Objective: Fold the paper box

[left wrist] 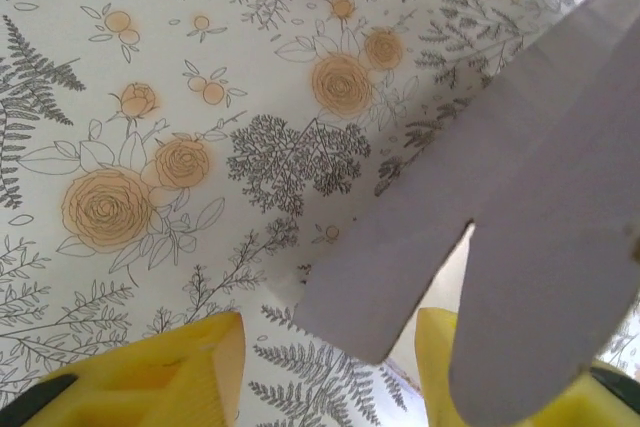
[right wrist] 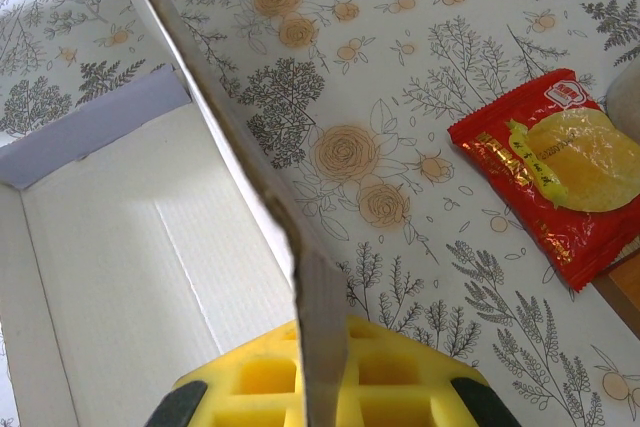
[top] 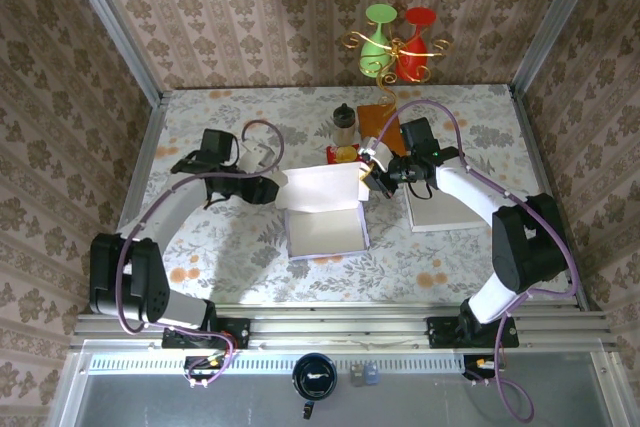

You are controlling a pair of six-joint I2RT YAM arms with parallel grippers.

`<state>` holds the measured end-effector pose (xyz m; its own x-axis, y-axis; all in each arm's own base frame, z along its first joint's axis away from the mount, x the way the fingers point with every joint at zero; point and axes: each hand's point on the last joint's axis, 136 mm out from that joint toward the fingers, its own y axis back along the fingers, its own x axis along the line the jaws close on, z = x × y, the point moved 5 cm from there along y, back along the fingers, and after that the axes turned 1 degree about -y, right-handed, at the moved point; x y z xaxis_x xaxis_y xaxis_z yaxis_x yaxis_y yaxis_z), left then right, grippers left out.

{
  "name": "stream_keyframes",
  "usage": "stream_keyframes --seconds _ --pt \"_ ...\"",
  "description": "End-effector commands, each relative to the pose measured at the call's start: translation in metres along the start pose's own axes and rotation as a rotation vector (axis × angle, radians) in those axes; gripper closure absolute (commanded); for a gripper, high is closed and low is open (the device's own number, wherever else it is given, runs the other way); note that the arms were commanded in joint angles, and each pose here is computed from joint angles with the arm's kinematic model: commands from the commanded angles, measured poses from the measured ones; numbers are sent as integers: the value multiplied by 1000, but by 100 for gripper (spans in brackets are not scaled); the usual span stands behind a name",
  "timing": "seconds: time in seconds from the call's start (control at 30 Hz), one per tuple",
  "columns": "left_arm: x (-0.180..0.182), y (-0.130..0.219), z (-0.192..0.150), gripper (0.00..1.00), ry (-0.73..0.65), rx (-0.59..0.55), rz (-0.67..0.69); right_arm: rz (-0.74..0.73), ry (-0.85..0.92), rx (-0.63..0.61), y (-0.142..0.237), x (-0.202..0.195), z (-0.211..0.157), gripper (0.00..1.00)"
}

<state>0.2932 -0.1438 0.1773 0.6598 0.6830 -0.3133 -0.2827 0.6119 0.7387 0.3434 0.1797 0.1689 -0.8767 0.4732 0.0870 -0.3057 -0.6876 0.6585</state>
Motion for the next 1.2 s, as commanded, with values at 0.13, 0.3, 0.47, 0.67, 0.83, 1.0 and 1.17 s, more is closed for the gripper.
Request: stream_keyframes --seconds 0.13,0.3,0.47,0.67,0.83,1.0,1.17 --pt "-7 -7 11 60 -43 1 -9 20 -13 -14 5 3 5 100" --pt "-7 -9 12 72 -39 13 -3 13 -17 -13 5 1 6 100" --pt "-5 -11 11 86 -16 34 21 -2 -32 -19 6 -1 9 100" --pt "-9 -12 14 96 -4 36 74 -38 -60 -16 7 -1 12 100" --pt "-9 -10 19 100 83 22 172 -138 -182 2 6 -5 21 100" --pt "-9 -5 23 100 223 -30 282 -383 -389 1 3 -12 32 100" --pt "-12 0 30 100 310 -109 311 -542 -589 -106 5 -11 44 100"
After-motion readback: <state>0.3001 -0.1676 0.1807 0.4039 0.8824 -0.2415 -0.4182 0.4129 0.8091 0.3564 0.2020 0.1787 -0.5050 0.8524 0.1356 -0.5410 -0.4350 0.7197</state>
